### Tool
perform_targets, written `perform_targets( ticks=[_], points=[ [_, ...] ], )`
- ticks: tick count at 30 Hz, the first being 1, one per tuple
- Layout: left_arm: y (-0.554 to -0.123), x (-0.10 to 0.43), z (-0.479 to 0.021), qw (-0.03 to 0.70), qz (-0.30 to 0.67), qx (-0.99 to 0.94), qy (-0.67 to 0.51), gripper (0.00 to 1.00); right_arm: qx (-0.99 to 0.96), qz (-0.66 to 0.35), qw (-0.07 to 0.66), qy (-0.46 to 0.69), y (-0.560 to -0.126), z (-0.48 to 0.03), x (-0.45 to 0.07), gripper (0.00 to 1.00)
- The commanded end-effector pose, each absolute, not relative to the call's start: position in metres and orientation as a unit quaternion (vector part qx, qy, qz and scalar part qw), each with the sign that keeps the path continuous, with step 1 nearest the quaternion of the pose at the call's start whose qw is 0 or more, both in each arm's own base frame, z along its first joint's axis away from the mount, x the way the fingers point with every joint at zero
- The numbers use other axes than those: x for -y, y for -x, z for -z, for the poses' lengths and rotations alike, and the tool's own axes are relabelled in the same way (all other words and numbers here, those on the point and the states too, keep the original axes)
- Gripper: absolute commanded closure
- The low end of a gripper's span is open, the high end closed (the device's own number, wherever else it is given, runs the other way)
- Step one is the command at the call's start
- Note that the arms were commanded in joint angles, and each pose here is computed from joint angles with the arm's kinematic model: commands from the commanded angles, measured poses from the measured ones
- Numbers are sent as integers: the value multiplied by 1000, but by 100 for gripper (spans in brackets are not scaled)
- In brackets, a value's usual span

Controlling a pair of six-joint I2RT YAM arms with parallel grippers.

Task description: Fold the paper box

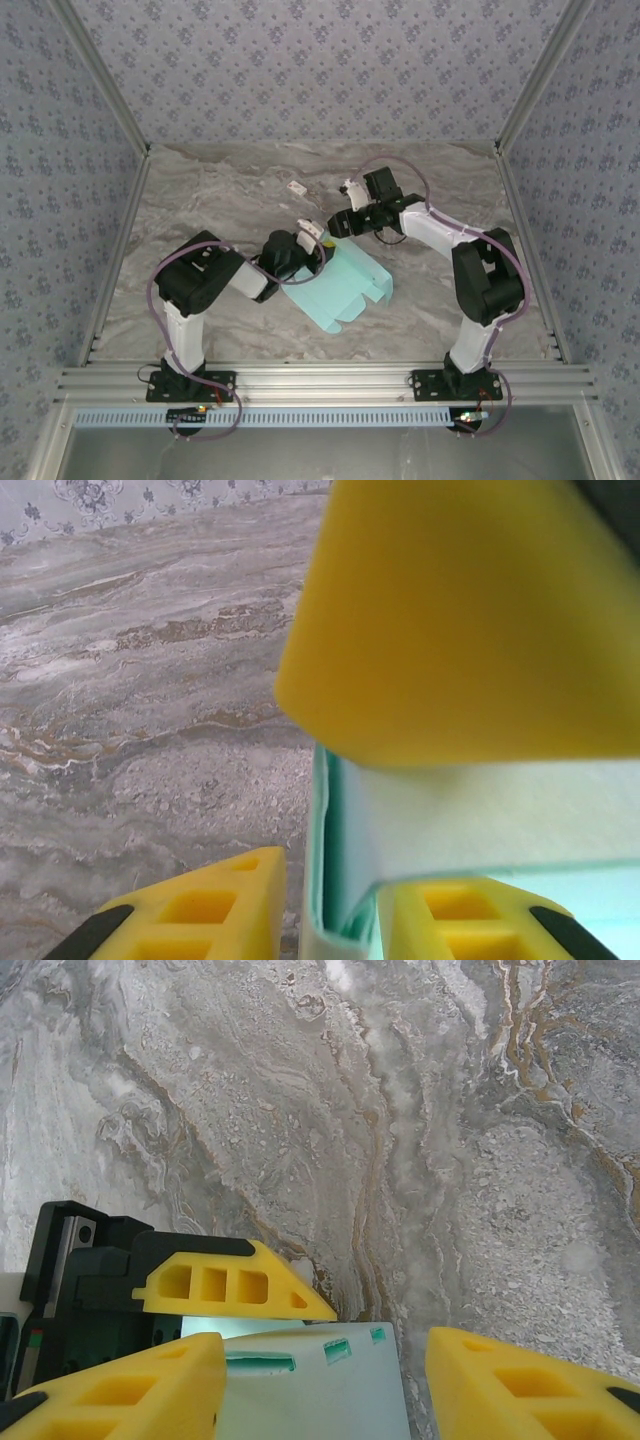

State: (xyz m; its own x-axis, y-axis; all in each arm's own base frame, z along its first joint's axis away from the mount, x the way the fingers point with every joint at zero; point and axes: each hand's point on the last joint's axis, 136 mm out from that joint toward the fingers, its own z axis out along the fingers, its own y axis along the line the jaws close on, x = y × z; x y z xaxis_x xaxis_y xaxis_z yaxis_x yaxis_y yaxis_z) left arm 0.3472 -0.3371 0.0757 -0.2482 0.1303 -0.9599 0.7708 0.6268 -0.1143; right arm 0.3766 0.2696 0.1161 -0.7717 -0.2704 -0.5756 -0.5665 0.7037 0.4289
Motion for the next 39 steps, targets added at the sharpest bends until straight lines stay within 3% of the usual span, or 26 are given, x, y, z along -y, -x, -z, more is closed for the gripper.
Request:
perform_targets(
  ticks=[1, 23, 39],
  points=[
    [-343, 338, -83, 541, 301, -719, -316, 71, -904, -291, 212, 231, -370, -101, -269, 44],
    [-348, 338, -86, 549, 302, -707, -327, 78, -936, -204, 161, 237, -353, -50, -243, 52],
    [-361, 338, -88, 546, 297, -719, -312, 87, -923, -226, 194, 245, -365, -85, -255, 52]
  ],
)
